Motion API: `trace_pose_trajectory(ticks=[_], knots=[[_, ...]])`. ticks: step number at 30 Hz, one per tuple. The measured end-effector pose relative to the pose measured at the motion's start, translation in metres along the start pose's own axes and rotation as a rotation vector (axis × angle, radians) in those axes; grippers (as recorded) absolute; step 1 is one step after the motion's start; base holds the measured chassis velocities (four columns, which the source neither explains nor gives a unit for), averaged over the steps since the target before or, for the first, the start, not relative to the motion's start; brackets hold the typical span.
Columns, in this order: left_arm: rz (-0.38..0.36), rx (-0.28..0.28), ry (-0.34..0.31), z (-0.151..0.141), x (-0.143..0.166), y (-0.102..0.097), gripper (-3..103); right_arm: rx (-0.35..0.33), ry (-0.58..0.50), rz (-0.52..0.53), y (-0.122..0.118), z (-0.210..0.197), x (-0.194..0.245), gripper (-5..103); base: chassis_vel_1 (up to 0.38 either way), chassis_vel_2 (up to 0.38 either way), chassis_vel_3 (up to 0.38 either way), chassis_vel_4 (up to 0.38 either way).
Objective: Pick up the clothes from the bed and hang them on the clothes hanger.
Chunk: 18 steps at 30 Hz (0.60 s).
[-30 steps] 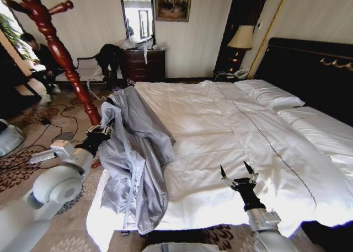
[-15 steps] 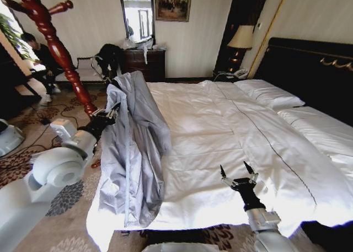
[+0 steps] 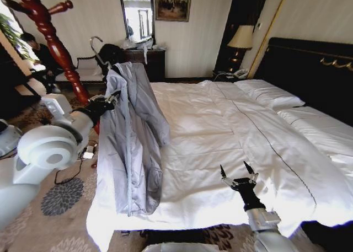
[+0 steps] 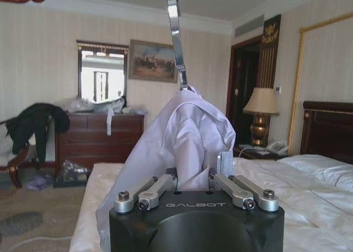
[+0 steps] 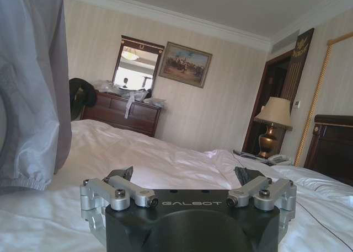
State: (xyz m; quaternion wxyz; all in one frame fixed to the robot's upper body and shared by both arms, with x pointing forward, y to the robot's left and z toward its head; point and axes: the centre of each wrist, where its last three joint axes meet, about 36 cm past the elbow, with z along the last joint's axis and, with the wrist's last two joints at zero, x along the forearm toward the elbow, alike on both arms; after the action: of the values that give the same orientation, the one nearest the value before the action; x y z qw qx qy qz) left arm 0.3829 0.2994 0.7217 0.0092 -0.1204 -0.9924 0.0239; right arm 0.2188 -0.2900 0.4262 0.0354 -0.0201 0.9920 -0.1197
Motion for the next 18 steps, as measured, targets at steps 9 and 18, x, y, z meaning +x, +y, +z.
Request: trace_pose_trajectory(ticks=[9, 18], knots=[[-0.076, -0.002, 0.078, -0.032, -0.004, 0.025, 17, 0.000, 0.000, 0.000, 0.000, 0.000, 0.000, 100, 0.000, 0.000, 0.000, 0.000], [-0.135, 0.058, 0.111, -0.041, -0.038, 0.054, 17, 0.000, 0.000, 0.000, 0.000, 0.000, 0.000, 100, 0.000, 0.000, 0.000, 0.000]])
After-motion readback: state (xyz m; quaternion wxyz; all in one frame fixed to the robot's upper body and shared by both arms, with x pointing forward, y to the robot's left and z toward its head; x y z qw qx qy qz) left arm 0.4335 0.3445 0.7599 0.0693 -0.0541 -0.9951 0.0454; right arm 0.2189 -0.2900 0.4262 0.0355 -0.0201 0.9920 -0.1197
